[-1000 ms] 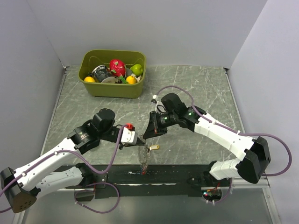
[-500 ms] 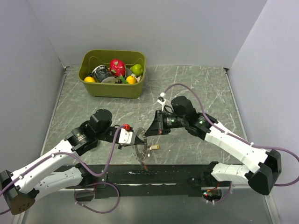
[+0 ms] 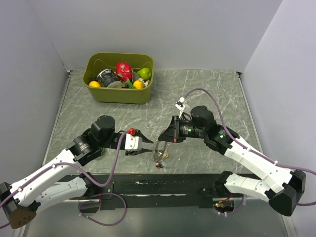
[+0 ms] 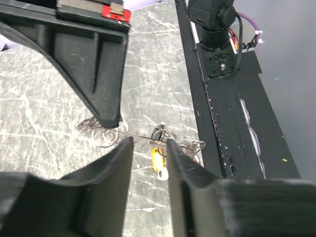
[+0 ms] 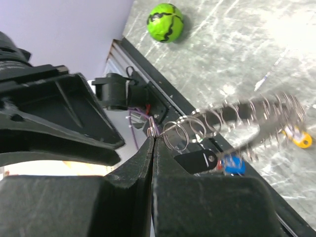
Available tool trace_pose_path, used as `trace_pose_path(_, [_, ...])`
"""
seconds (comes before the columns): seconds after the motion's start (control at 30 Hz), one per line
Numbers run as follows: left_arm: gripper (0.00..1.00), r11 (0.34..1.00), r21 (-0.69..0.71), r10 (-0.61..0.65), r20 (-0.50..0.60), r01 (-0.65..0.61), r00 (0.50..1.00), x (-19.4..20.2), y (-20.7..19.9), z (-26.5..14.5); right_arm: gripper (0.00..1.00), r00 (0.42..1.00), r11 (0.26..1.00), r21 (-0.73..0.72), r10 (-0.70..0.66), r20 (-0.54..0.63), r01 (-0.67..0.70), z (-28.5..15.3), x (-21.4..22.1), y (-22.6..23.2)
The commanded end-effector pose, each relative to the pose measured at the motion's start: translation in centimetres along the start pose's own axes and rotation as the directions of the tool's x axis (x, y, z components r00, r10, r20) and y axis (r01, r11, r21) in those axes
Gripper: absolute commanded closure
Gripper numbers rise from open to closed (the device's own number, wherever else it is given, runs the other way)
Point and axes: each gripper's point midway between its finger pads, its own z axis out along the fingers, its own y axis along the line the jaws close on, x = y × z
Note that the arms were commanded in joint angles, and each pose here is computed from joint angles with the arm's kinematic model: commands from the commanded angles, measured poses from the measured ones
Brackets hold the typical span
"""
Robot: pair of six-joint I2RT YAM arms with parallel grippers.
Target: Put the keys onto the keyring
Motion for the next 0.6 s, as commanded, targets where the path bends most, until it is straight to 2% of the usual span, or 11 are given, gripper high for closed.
trace_pose_path(0.0, [0.53, 0.999, -0.036, -0.013, 0.035, 0.015, 0.999, -1.3, 0.8, 0.1, 1.0, 0.987, 0.993, -0.072, -0.08, 0.136, 0.091, -1.2, -2.8, 2.3])
trace_pose_path(0.1, [0.45, 0.997, -0.063, -0.047, 0.06, 0.051, 0.997, -2.1, 1.4, 0.1, 1.0, 0.981, 0.99, -0.073, -0.108, 0.162, 0.121, -1.6, -3.2, 2.5])
trace_pose_path(0.3, [0.38, 0.968, -0.173, -0.15, 0.184, 0.182, 0.971, -5.2, 3.9, 0.0, 1.0, 0.957, 0.981, -0.041, -0.175, 0.23, 0.189, -3.0, -4.2, 2.4])
trace_pose_path(0.43, [0.21, 0.883, -0.268, -0.317, 0.263, 0.385, 0.911, -7.0, 7.1, 0.0, 1.0, 0.937, 0.971, -0.023, -0.224, 0.268, 0.239, -4.0, -4.9, 2.5])
trace_pose_path(0.47, [0.18, 0.856, -0.316, -0.327, 0.283, 0.41, 0.902, -7.9, 8.4, -0.4, 1.0, 0.932, 0.968, -0.023, -0.233, 0.277, 0.249, -4.2, -5.0, 2.6])
trace_pose_path(0.57, [0.11, 0.792, -0.355, -0.419, 0.278, 0.497, 0.865, -7.8, 10.2, 0.2, 1.0, 0.916, 0.957, -0.008, -0.275, 0.292, 0.289, -4.8, -5.3, 2.6])
